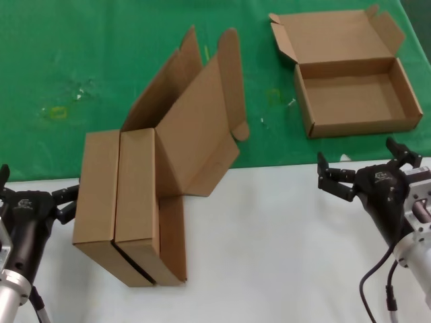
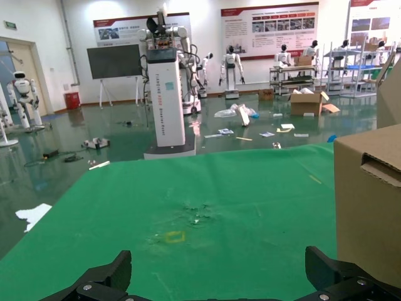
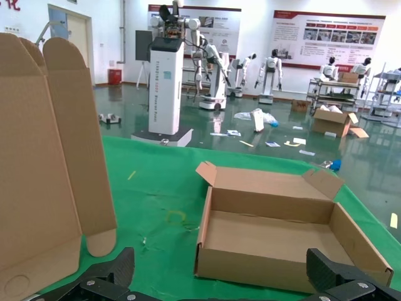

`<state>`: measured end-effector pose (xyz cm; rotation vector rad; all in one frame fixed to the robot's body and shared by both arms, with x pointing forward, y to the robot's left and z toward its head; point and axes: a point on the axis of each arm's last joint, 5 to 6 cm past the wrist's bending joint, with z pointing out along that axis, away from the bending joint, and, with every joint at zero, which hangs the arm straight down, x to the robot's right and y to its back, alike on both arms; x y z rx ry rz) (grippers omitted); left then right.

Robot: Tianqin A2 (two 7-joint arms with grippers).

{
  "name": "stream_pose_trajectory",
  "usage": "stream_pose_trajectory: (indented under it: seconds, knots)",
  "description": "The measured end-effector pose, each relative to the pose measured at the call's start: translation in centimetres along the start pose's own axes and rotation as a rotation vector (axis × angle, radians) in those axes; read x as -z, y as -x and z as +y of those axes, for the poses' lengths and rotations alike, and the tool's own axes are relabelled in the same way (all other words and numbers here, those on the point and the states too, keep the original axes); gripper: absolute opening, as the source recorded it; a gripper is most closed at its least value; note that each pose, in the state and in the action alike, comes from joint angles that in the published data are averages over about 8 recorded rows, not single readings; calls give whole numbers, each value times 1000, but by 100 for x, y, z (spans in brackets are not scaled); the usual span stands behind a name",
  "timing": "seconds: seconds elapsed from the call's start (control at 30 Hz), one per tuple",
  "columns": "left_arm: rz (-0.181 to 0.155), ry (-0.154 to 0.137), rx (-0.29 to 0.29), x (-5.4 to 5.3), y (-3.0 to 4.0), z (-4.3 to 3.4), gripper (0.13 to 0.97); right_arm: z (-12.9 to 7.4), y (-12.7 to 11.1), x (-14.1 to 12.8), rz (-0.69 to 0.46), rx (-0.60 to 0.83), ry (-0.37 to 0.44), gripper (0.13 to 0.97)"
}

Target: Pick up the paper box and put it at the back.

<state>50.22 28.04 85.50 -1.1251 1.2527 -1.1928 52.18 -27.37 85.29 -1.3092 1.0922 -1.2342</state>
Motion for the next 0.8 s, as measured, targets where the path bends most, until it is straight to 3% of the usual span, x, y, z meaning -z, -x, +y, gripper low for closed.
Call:
stream_pose_trajectory:
  seconds: [0.8]
  knots:
    - [0,0,0,0,0,0,966,0,0,0,0,0,0,966]
